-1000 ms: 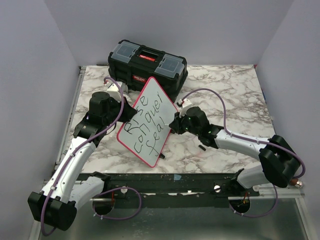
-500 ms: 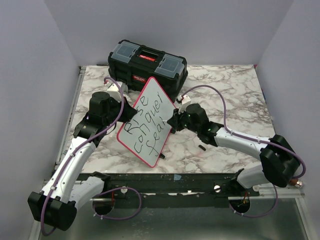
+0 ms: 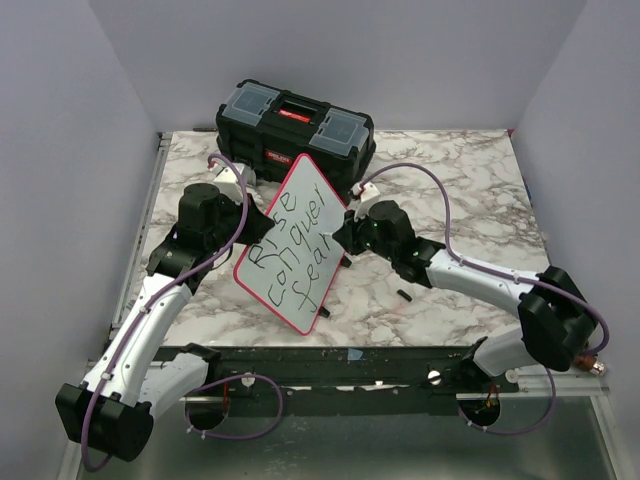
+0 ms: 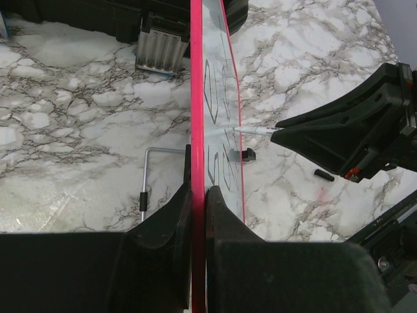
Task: Write a sentence on the whiteboard
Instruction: Write a sentence on the whiteboard, then put down the whiteboard on the whiteboard stand.
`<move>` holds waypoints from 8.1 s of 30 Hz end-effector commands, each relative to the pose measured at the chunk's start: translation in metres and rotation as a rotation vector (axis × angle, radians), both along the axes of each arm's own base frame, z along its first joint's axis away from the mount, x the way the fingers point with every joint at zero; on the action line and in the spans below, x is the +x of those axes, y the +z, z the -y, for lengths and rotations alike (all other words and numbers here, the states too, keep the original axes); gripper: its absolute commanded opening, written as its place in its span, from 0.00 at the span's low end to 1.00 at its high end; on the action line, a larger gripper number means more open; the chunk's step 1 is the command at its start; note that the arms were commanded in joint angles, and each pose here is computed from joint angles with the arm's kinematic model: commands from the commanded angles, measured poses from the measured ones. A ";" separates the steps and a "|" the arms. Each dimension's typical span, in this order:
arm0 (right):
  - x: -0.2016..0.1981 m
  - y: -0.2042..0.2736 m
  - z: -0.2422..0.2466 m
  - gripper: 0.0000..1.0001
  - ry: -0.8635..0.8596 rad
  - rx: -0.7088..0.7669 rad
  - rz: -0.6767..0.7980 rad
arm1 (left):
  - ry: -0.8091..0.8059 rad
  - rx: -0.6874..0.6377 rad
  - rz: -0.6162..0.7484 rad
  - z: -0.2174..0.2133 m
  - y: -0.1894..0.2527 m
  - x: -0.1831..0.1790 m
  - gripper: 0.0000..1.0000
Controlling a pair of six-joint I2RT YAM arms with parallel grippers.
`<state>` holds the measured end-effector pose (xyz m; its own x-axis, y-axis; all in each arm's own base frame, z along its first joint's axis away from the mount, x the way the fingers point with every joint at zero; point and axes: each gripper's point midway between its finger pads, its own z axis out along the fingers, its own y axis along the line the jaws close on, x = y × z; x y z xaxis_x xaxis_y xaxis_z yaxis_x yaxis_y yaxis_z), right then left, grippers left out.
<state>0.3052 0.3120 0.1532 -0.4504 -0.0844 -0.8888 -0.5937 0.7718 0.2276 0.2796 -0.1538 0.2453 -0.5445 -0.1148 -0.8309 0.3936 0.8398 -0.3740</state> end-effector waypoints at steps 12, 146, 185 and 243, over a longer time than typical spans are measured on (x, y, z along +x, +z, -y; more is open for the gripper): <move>0.020 0.023 0.001 0.01 -0.052 -0.034 0.069 | -0.036 0.123 -0.033 -0.009 -0.025 -0.010 0.00; 0.026 -0.056 0.036 0.01 -0.026 0.027 -0.182 | -0.040 0.144 -0.055 -0.006 -0.034 -0.011 0.00; -0.005 0.057 0.057 0.01 -0.092 0.234 -0.087 | -0.030 0.150 -0.045 -0.008 -0.032 -0.013 0.00; -0.026 0.069 0.078 0.01 -0.146 0.256 -0.094 | 0.163 -0.062 -0.393 -0.014 -0.131 -0.072 0.05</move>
<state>0.2828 0.2349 0.2272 -0.5143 0.2088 -0.8318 -0.4551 0.7556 0.4711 0.2545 -0.1494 0.1928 -0.6020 -0.4150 -0.6822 0.1579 0.7756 -0.6112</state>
